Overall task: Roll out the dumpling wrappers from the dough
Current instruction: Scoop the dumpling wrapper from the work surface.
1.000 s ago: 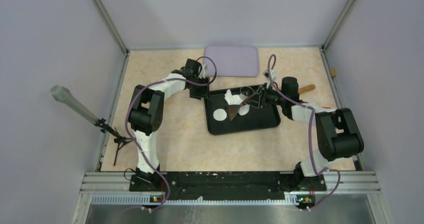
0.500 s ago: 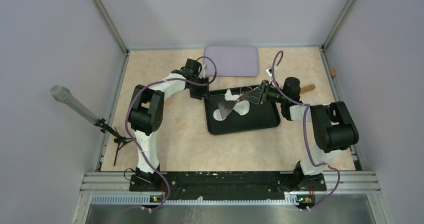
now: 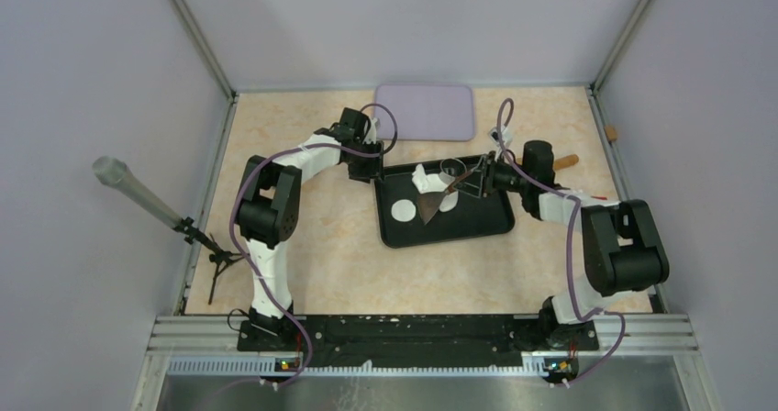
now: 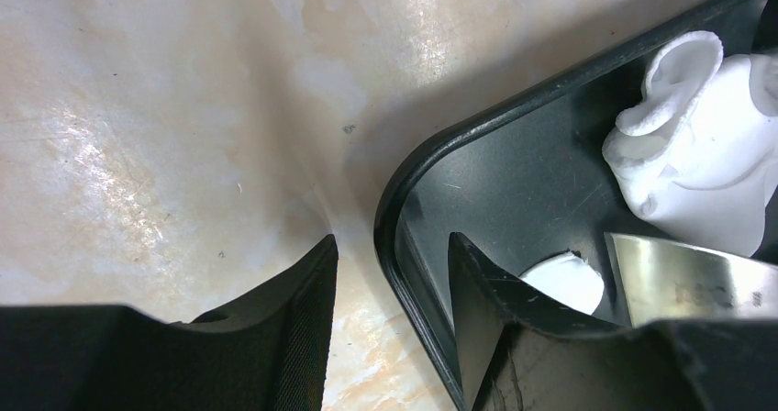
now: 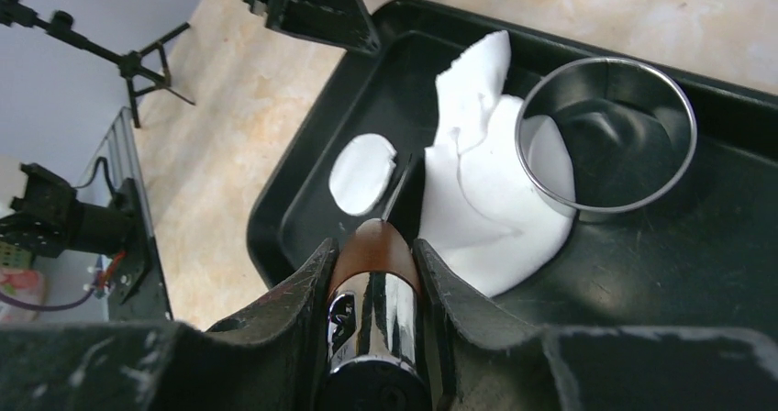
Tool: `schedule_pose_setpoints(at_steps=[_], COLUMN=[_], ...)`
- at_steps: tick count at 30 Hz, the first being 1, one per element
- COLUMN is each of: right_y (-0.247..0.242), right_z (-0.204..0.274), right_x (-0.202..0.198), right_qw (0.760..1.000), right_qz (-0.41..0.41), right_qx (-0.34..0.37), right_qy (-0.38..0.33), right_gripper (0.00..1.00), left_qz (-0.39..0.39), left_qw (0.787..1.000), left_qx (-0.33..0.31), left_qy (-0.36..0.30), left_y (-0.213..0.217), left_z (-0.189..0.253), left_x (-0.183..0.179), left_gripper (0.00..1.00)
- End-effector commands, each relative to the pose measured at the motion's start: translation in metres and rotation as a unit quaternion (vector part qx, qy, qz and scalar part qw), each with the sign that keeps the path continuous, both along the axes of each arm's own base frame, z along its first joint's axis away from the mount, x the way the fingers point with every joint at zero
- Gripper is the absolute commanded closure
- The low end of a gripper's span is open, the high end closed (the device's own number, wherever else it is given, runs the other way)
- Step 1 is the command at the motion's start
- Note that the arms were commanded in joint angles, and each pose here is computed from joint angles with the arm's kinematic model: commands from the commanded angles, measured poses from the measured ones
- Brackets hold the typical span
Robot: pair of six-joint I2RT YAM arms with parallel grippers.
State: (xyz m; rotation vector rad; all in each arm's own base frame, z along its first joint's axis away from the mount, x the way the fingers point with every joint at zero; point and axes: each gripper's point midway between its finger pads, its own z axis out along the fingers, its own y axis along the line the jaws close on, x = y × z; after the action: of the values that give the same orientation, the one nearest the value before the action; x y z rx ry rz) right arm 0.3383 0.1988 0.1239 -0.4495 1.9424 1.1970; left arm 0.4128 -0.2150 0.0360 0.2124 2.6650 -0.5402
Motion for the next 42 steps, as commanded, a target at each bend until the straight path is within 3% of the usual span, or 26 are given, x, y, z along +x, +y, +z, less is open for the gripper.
schedule_pose_setpoints(at_steps=[1, 16, 42], right_y=[-0.009, 0.007, 0.014], right_z=[0.000, -0.039, -0.005], right_x=[0.015, 0.004, 0.002], right_qw=[0.998, 0.999, 0.992], right_qz=[-0.007, 0.006, 0.037], right_qx=[-0.044, -0.032, 0.116], right_qy=[-0.046, 0.000, 0.032], right_gripper=[1.00, 1.00, 1.00], left_qz=[0.006, 0.007, 0.010], left_qw=[1.000, 1.000, 0.999], left_qx=[-0.011, -0.021, -0.023], left_qy=[-0.018, -0.013, -0.020], left_y=[-0.005, -0.008, -0.007], left_z=[0.009, 0.012, 0.016], left_x=[0.010, 0.007, 0.009], left_gripper=[0.51, 0.51, 0.51])
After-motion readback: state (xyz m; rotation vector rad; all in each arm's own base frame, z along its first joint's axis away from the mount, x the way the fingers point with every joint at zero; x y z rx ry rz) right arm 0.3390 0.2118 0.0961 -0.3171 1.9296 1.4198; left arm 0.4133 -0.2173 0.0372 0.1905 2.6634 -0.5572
